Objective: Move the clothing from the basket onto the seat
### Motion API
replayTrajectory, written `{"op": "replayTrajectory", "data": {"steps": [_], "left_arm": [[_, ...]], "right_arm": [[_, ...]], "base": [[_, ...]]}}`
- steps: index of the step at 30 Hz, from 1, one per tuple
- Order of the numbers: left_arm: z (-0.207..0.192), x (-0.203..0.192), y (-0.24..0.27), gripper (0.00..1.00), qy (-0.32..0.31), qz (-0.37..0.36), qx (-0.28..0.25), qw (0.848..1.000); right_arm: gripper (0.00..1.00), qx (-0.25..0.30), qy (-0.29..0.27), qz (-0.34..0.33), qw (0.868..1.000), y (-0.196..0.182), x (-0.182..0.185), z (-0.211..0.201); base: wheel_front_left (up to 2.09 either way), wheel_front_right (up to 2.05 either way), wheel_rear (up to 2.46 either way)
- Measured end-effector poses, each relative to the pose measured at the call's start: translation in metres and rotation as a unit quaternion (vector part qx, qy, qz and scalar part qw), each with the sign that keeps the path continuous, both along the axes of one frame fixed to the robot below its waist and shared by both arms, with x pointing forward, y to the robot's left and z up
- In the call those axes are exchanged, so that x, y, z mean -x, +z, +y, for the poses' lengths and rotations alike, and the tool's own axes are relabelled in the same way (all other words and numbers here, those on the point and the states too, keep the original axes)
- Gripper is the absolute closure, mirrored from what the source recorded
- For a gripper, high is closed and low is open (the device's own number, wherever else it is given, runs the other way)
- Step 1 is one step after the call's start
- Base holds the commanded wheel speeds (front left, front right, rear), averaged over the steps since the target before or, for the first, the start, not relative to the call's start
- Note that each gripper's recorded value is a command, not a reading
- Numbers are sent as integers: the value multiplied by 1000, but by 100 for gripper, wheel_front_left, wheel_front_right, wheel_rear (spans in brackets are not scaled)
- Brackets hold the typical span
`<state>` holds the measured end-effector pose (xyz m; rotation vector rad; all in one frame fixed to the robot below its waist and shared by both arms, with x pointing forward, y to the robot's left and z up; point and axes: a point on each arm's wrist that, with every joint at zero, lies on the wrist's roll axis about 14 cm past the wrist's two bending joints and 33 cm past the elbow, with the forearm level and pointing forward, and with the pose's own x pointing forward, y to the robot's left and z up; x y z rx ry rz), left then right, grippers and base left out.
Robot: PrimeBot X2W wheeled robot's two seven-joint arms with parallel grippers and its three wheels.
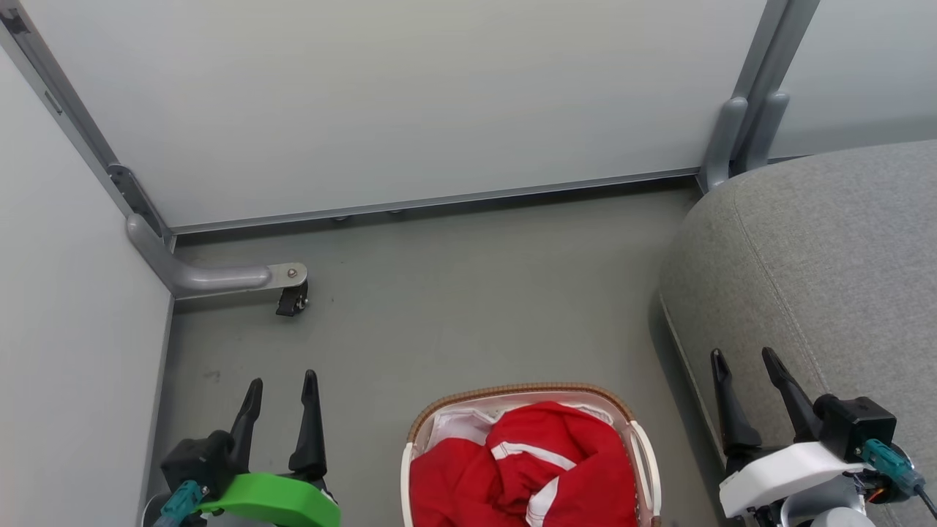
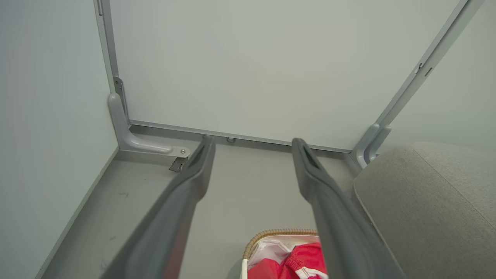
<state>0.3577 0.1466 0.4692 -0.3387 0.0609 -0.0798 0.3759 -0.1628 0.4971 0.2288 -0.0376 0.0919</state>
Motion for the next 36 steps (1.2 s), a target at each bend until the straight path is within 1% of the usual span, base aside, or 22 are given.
{"op": "replayTrajectory", "data": {"steps": [16,36], "left_arm": [[-7,3,-5,0,-16,-4,-45,999],[-7,3,-7,0,-17,-2,-45,999]], "right_arm": [[0,54,14,-10,998,-1,0,6],[0,56,15,-9,998,-2,0,6]], "base": [[0,0,0],[0,0,0]]}}
